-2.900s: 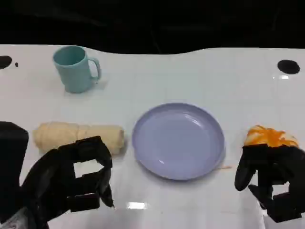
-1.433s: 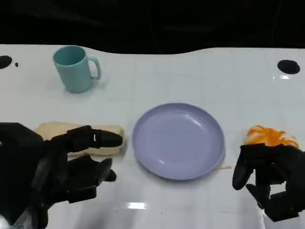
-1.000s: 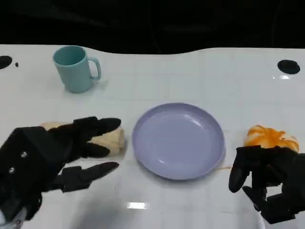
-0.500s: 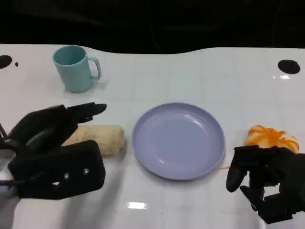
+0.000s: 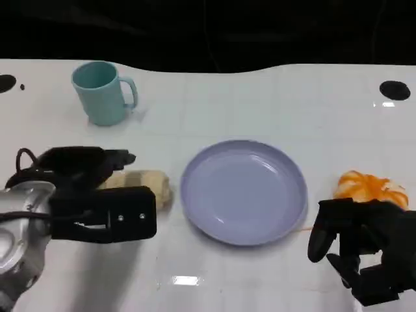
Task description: Grasp the towel on the left side of the plate with the left hand and place it into the plate.
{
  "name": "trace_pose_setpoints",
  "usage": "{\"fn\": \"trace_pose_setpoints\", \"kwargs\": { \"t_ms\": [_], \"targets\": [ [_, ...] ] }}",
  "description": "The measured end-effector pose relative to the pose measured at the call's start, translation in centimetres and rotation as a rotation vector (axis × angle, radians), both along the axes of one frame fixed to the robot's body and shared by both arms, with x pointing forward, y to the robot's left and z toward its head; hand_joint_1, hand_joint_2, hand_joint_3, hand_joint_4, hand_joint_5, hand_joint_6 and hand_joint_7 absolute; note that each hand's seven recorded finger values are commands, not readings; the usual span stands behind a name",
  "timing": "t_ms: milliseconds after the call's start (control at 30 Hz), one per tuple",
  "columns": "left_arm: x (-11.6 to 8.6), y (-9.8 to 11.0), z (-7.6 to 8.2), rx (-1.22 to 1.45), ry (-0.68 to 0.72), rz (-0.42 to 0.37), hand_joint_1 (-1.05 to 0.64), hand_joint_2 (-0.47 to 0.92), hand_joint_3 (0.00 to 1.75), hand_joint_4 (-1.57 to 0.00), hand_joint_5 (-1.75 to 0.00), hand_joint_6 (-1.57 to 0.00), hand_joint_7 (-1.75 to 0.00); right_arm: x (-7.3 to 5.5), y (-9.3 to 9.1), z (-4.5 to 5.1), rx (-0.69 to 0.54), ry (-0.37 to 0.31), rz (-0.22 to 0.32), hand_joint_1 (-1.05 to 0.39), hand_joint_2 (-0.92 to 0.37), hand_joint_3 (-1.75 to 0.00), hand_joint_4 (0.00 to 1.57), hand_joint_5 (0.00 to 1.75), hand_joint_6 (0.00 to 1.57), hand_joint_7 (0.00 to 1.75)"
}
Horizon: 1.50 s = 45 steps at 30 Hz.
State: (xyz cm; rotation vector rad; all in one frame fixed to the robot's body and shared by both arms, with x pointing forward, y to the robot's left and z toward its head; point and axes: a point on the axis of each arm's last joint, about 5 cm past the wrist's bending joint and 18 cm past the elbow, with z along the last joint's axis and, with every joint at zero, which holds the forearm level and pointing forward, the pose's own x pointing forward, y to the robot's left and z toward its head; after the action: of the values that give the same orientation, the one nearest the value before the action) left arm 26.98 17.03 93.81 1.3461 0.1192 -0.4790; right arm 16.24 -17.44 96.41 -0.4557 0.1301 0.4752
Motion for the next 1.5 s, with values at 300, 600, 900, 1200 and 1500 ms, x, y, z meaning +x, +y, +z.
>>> {"fn": "trace_pose_setpoints", "kwargs": {
  "t_ms": [300,600,900,1200,1500],
  "targets": [
    [2.9,-1.2,-2.2,0.103,0.041,0.001,-0.55,0.92,0.03,-0.55,-0.17,-0.43,-0.03,-0.1,-0.1,-0.07,-0.001,0.003,0.000,0.02,-0.54,-1.14,0.75,1.75,0.68,1.49],
    [4.1,-1.7,-4.3,0.206,0.082,-0.032,-0.39,0.92,0.14,-0.85,-0.24,-0.89,-0.14,-0.2,-0.1,-0.06,0.000,0.001,0.000,0.02,-0.53,-1.15,0.75,1.75,0.69,1.49],
    [3.5,-1.6,-5.4,0.091,-0.061,-0.047,-0.19,0.92,0.12,-0.91,-1.74,-0.82,-1.36,-0.2,-0.1,-0.05,0.000,-0.001,0.000,0.02,-0.53,-1.15,0.75,1.75,0.69,1.49],
    [2.7,-1.2,-6.1,-0.063,-0.228,0.013,-0.19,0.90,0.26,-0.87,-1.75,-0.61,-1.73,-0.2,-0.1,-0.05,0.000,-0.003,0.001,0.02,-0.53,-1.15,0.75,1.75,0.69,1.49],
    [2.9,-1.9,-4.1,-0.191,-0.388,-0.026,-0.23,0.70,0.69,-0.86,-1.75,-0.61,-1.75,-0.2,-0.1,-0.05,0.001,-0.003,0.001,0.02,-0.53,-1.15,0.75,1.75,0.69,1.49]
  ]
}}
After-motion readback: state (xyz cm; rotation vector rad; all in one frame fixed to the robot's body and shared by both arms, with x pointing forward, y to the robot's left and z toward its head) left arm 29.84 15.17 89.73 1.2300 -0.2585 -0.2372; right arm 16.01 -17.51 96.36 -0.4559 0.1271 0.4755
